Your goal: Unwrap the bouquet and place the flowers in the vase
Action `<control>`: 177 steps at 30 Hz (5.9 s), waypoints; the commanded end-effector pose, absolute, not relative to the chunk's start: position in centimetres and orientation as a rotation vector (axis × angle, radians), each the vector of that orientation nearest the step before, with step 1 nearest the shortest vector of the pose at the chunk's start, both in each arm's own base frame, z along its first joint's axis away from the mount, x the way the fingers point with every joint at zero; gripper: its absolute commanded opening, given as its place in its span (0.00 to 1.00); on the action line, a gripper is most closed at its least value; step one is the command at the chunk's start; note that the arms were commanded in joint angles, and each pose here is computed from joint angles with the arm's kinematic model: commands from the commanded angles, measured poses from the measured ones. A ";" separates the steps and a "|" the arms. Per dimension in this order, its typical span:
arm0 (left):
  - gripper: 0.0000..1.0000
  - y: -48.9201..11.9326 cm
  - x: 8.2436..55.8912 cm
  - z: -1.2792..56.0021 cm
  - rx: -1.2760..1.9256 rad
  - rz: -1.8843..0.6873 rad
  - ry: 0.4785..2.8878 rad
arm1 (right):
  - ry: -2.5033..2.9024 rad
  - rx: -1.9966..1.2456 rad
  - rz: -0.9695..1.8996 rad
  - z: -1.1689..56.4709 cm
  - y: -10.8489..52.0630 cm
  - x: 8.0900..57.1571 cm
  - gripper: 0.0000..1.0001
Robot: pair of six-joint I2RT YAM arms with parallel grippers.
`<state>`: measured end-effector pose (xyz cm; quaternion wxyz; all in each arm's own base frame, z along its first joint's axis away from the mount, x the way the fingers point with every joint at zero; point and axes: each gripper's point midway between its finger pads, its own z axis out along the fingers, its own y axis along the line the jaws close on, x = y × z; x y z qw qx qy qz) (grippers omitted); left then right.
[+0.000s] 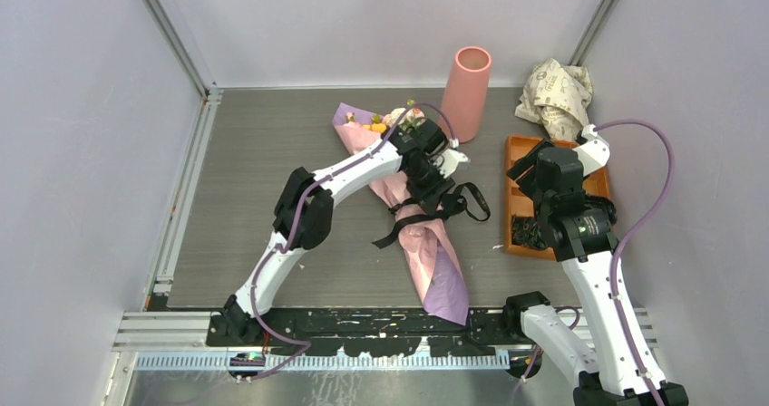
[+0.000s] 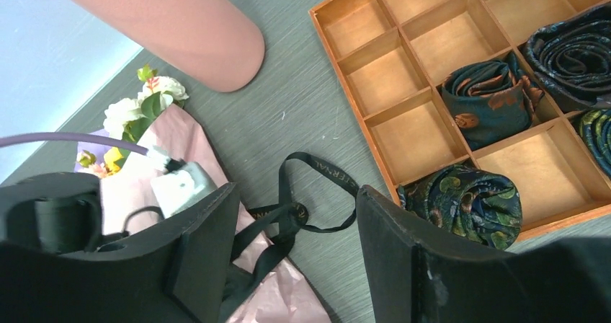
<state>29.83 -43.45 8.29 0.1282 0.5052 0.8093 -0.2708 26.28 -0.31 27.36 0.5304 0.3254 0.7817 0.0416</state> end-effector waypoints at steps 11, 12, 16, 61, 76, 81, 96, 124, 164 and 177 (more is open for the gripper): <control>0.10 -44.3 27.7 8.3 1.440 -0.724 2.361 | 1.879 0.742 0.189 26.9 1.2 27.1 0.63; 0.08 -44.0 28.3 8.3 1.397 -0.681 2.352 | 1.892 0.736 0.195 26.6 1.4 27.2 0.63; 0.07 -42.6 28.9 11.2 1.229 -0.666 2.317 | 1.959 0.699 0.226 25.1 2.5 27.8 0.64; 0.29 -10.1 27.9 32.6 -0.059 -0.012 1.940 | 2.431 0.369 0.273 11.9 14.5 33.1 0.57; 0.93 -6.6 27.3 32.6 -0.270 -0.147 1.960 | 2.201 0.027 0.462 26.3 21.6 30.9 0.63; 0.94 -6.7 26.6 34.2 -0.261 -0.194 1.918 | 2.366 -0.048 0.523 21.3 25.7 31.4 0.62; 0.94 -8.1 26.9 32.2 -0.210 -0.236 1.981 | 2.455 0.124 0.120 14.9 18.5 33.4 0.62; 0.93 -5.4 24.2 36.8 -0.284 -0.200 1.891 | 2.421 -0.182 0.721 18.1 35.5 32.5 0.01; 0.98 -12.4 28.0 38.0 -0.131 -0.479 1.927 | 2.213 0.067 0.423 30.1 21.9 42.6 0.71; 0.92 -18.9 33.2 28.1 -0.061 -0.618 2.202 | 2.478 0.088 0.415 18.2 23.7 43.7 0.49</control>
